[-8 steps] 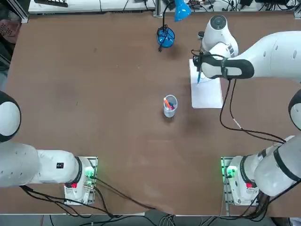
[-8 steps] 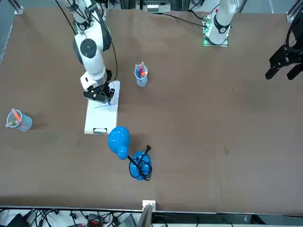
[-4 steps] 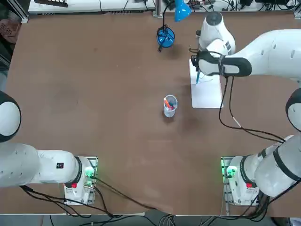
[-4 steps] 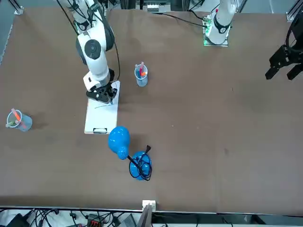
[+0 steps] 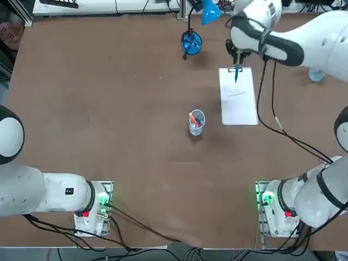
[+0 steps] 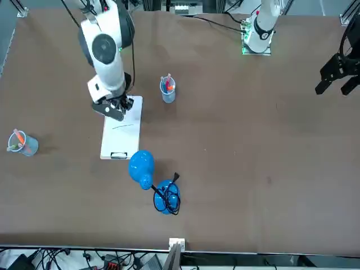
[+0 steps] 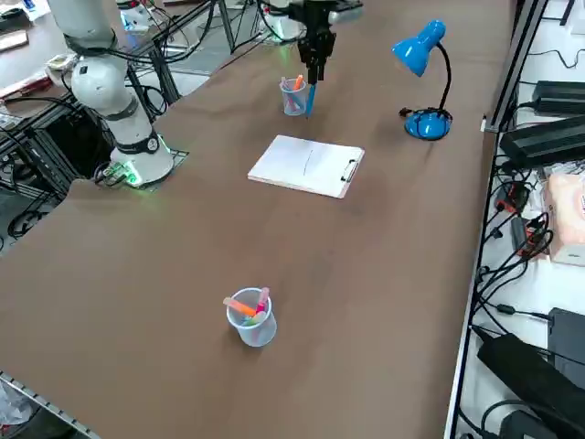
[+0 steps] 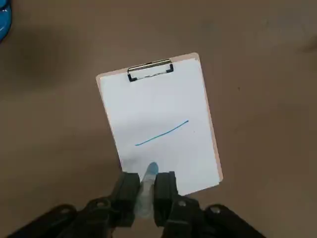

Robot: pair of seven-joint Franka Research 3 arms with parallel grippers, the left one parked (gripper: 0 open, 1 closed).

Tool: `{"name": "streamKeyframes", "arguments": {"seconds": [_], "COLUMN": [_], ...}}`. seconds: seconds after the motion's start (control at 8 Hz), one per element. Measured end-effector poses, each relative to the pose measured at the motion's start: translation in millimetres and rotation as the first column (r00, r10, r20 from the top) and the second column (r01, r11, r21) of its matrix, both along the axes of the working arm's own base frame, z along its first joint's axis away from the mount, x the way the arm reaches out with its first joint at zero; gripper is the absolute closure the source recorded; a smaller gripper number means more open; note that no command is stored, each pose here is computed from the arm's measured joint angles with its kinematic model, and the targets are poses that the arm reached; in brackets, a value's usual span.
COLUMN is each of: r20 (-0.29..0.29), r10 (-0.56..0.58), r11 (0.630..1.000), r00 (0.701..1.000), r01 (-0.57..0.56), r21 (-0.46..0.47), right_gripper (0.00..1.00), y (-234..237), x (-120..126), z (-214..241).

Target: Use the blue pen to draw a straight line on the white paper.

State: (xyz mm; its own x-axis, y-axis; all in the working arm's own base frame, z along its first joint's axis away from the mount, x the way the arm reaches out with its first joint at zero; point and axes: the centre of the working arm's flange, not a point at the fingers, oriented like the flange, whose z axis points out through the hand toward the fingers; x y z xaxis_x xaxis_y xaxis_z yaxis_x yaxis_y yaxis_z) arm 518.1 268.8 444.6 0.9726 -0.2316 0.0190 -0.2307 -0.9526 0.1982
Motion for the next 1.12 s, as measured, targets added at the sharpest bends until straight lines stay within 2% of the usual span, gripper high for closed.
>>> {"name": "streamKeyframes", "arguments": {"seconds": [0.25,0.62,1.12], "r20": [-0.024,-0.062,-0.087], "r10": [0.035,0.087,0.179], "r11": [0.999,0.996,0.983], "r00": [0.999,0.994,0.98], "r01": [-0.035,-0.085,-0.174], "r21": [0.003,0.03,0.062], "right_gripper": [0.8,0.8,0.8], "y": [-44.4,-169.8,-317.1], "x": [13.1,41.7,52.4], "z": [25.4,46.2,46.1]}}
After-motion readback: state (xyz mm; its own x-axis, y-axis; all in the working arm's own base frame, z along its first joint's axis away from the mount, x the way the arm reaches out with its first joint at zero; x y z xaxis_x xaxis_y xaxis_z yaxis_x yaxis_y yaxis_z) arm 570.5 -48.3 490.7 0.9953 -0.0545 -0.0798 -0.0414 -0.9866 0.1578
